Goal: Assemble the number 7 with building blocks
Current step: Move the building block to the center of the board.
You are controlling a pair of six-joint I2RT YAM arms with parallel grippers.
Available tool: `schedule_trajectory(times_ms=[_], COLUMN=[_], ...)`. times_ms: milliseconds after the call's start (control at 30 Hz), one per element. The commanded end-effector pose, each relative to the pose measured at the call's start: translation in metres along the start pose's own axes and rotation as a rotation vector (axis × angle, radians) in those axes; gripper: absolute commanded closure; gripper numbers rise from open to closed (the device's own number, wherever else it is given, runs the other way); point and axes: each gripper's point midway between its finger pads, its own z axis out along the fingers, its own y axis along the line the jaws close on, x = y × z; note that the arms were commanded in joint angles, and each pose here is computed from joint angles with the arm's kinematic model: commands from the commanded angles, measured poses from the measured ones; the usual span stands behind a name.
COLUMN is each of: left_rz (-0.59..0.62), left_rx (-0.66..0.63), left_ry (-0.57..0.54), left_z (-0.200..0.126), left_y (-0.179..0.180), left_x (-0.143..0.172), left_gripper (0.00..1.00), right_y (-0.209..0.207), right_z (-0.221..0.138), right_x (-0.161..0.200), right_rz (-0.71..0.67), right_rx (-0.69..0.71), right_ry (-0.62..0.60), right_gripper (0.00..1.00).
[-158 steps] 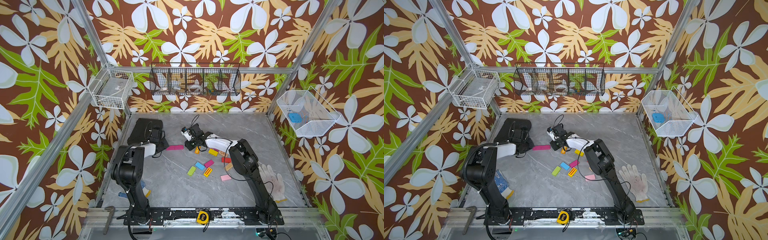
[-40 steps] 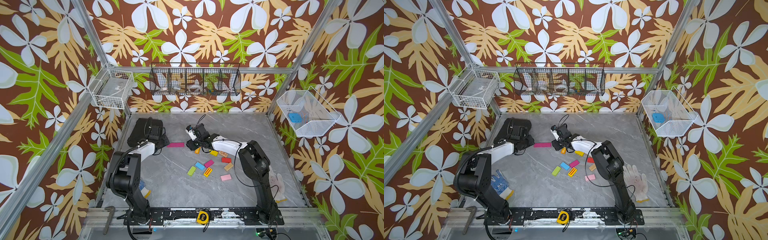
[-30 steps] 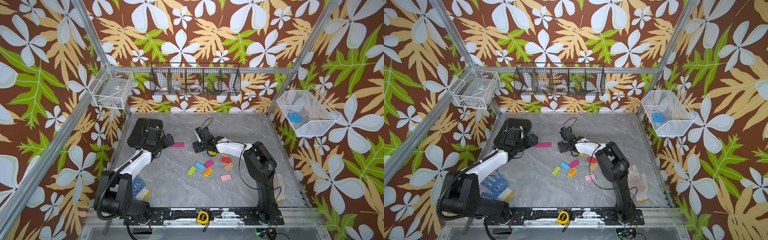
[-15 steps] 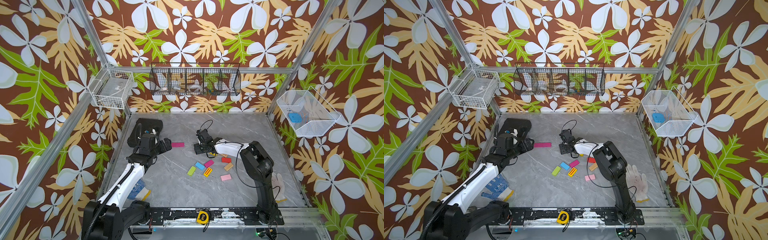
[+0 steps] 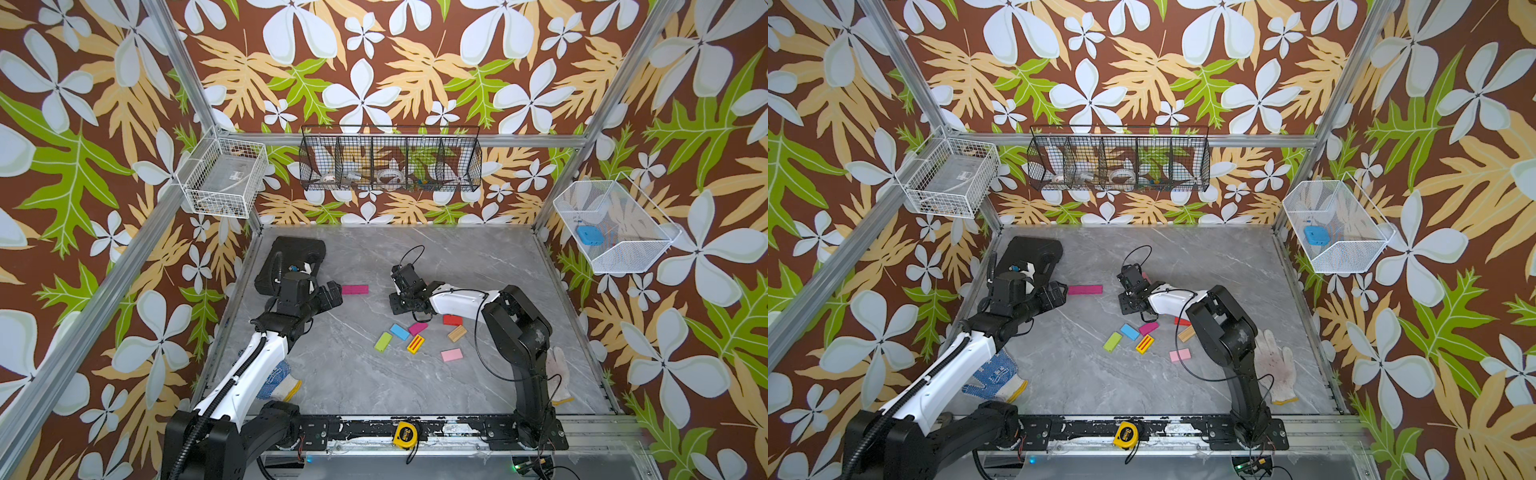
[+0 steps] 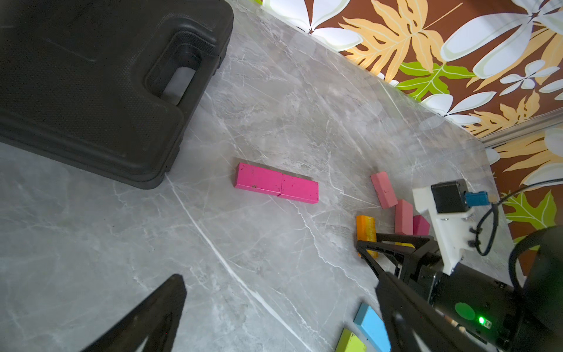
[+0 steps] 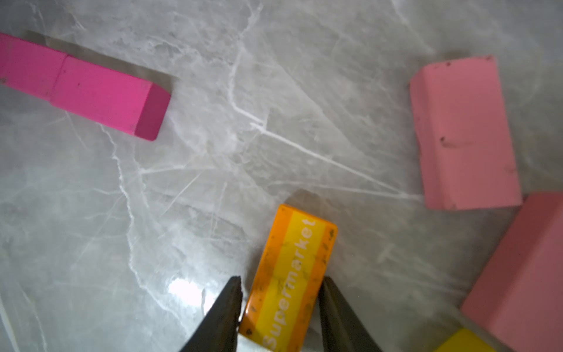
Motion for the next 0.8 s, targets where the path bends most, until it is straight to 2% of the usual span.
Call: schedule_trajectory(times_ms=[0, 233, 433, 767], left_rz=[-0.009, -0.025, -0.035, -0.044], left_rx=[0.011, 0.017, 0.035, 0.067], left_ry=[-0.031, -0.073, -0.088, -0.103], left_z=[-0.003, -0.013, -0.017, -0.021], left_y=[-0.002, 0.001, -0.001, -0.004], left_x=[-0.004, -0.005, -0.005, -0.005], left_gripper=[0.0, 0.0, 0.0, 0.0], right_y=[0.001, 0.019, 0.058, 0.086], right_z=[-0.005, -0.014, -0.019, 0.007], right_x=[0.001, 0.015, 0.022, 0.011], right_rz=[0.031, 0.055, 0.072, 0.121], right_rx=[0.016, -0.02, -0.082, -0.11], right_ry=[-0.022, -0.041, -0.057, -0.066], right_gripper=[0.62, 0.67, 0.68, 0.68])
